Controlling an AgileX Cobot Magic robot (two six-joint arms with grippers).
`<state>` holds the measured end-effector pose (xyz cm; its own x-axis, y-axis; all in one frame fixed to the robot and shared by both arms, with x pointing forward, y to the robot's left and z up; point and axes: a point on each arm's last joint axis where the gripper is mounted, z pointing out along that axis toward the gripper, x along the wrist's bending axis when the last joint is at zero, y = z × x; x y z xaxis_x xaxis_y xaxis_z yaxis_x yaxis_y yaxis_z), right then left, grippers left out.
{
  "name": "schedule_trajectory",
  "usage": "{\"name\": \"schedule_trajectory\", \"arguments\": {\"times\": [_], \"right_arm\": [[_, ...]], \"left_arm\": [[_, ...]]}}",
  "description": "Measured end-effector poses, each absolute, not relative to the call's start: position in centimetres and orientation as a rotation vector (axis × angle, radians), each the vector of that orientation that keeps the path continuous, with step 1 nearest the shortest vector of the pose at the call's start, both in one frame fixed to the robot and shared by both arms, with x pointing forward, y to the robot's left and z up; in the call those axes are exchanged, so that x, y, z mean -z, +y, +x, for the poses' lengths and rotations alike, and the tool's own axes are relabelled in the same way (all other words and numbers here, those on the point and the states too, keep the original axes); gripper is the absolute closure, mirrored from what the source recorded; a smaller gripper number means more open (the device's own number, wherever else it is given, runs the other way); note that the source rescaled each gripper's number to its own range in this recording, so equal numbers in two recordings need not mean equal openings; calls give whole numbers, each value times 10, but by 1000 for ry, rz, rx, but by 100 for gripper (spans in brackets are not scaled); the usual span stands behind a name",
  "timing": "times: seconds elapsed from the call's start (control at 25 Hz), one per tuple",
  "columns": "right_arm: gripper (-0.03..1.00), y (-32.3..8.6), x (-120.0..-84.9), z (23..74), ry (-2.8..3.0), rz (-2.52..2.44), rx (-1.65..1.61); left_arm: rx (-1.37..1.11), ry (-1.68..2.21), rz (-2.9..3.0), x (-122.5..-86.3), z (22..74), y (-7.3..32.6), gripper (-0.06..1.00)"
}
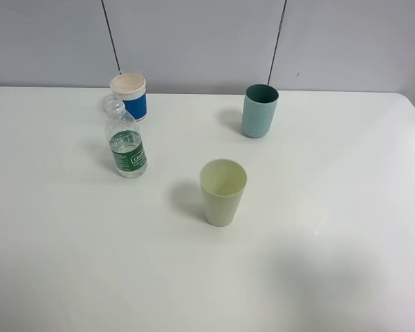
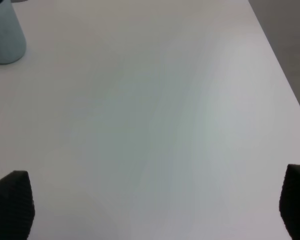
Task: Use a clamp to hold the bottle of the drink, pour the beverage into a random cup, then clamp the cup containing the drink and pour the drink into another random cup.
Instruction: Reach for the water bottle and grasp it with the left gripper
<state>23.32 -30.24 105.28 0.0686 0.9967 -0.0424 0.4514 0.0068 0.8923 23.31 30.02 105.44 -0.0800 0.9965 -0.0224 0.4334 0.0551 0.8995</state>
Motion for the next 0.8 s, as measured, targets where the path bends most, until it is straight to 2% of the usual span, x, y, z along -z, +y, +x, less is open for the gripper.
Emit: {"name": "schedule_trajectory", "arguments": {"times": [0.8], "right_arm": [[-3,-302,-1053,233,1493,1558,-874]], "left_arm": [[-986,1610,1465,-1054,233,300,-6]]}}
